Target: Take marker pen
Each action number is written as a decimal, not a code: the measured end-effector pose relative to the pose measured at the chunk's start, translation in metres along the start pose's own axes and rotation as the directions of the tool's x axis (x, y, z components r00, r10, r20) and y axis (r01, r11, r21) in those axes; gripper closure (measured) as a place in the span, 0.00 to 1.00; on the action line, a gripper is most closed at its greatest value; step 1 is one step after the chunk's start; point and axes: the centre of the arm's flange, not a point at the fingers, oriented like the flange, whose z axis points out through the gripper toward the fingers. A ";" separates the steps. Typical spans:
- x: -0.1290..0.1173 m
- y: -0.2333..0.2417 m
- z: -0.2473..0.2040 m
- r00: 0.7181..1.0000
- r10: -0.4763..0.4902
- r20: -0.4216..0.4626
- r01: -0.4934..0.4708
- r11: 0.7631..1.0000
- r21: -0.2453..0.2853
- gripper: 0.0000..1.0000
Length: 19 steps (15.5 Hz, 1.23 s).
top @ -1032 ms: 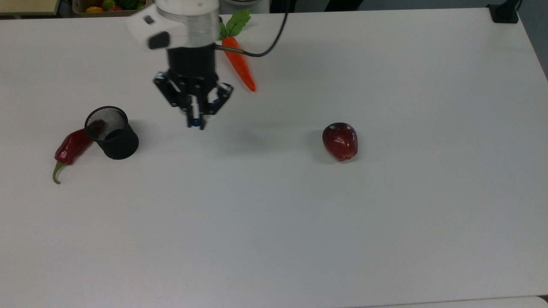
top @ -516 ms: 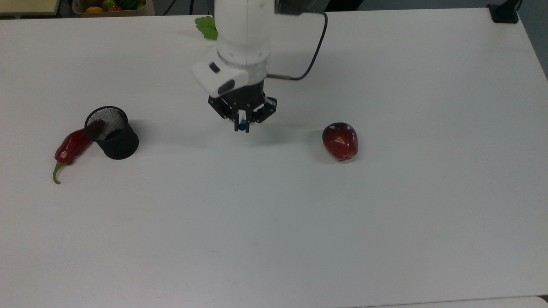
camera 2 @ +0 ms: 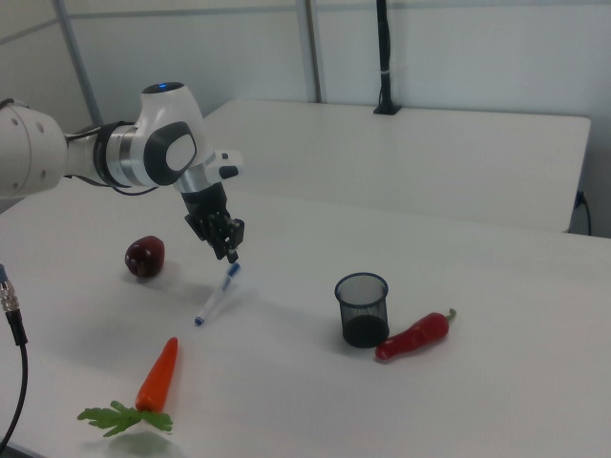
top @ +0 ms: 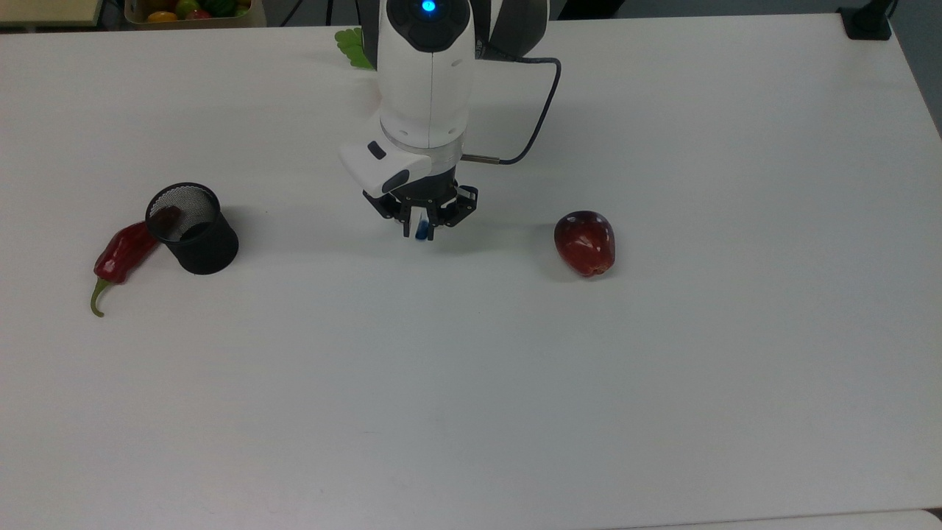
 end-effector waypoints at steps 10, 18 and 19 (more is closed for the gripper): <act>0.000 0.005 -0.047 0.999 0.001 -0.038 -0.001 1.000 0.003 0.00; -0.061 0.035 -0.179 0.988 -0.144 0.059 0.145 0.989 -0.011 0.00; -0.069 0.039 -0.192 0.987 -0.146 0.067 0.147 0.989 -0.011 0.00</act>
